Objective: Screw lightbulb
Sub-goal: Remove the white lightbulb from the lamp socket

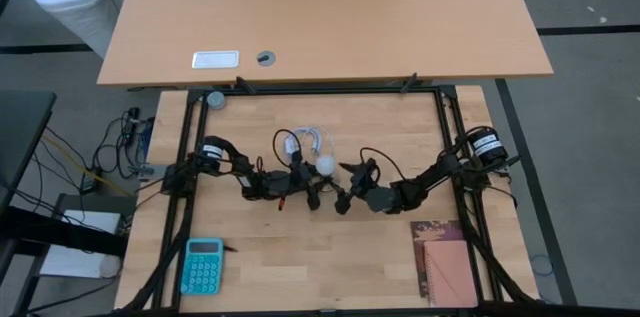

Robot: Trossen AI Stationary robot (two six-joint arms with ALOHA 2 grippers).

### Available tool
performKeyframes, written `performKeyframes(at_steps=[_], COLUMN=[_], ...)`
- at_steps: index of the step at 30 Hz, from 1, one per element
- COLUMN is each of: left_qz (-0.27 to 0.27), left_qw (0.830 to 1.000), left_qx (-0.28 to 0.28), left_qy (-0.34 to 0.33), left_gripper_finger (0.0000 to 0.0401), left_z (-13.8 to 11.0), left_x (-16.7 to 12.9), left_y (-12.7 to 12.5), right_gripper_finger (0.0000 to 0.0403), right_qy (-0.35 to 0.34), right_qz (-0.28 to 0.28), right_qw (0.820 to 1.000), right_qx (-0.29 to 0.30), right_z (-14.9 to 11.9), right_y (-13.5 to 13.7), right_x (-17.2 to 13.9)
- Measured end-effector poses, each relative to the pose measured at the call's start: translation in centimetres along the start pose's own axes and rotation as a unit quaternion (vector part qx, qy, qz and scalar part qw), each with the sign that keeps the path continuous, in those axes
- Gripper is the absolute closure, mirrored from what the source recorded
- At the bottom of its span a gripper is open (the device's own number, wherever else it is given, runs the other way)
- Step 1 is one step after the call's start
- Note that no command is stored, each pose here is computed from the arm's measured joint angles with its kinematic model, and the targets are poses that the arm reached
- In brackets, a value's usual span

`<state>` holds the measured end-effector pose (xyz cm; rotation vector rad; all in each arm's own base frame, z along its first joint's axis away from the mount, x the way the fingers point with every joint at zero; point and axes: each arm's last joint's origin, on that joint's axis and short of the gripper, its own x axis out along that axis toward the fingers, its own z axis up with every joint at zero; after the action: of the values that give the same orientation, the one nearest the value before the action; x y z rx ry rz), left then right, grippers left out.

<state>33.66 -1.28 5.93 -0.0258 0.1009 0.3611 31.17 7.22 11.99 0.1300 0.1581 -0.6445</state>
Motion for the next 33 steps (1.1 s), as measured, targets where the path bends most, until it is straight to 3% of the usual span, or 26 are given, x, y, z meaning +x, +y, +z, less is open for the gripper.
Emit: performKeyframes(at_steps=[16, 29, 33], left_qz=[0.0, 0.0, 0.002], left_qw=[1.0, 1.0, 1.0], left_qx=[-0.001, 0.0, 0.001], left_qy=[-0.001, 0.001, 0.001], left_gripper_finger=[0.0208, 0.0208, 0.0208], left_z=[0.0, 0.0, 0.0], left_x=[0.0, 0.0, 0.0], left_y=[0.0, 0.0, 0.0], right_gripper_finger=[0.0095, 0.0095, 0.0095], right_qy=[-0.011, 0.004, -0.016], right_qz=[0.017, -0.045, -0.101], right_qw=[1.0, 0.998, 0.994], right_qx=[-0.003, -0.048, -0.05], right_z=[1.0, 0.0, 0.0], right_y=[-0.7, -0.5, -0.5], right_x=[1.9, 1.0, 0.4])
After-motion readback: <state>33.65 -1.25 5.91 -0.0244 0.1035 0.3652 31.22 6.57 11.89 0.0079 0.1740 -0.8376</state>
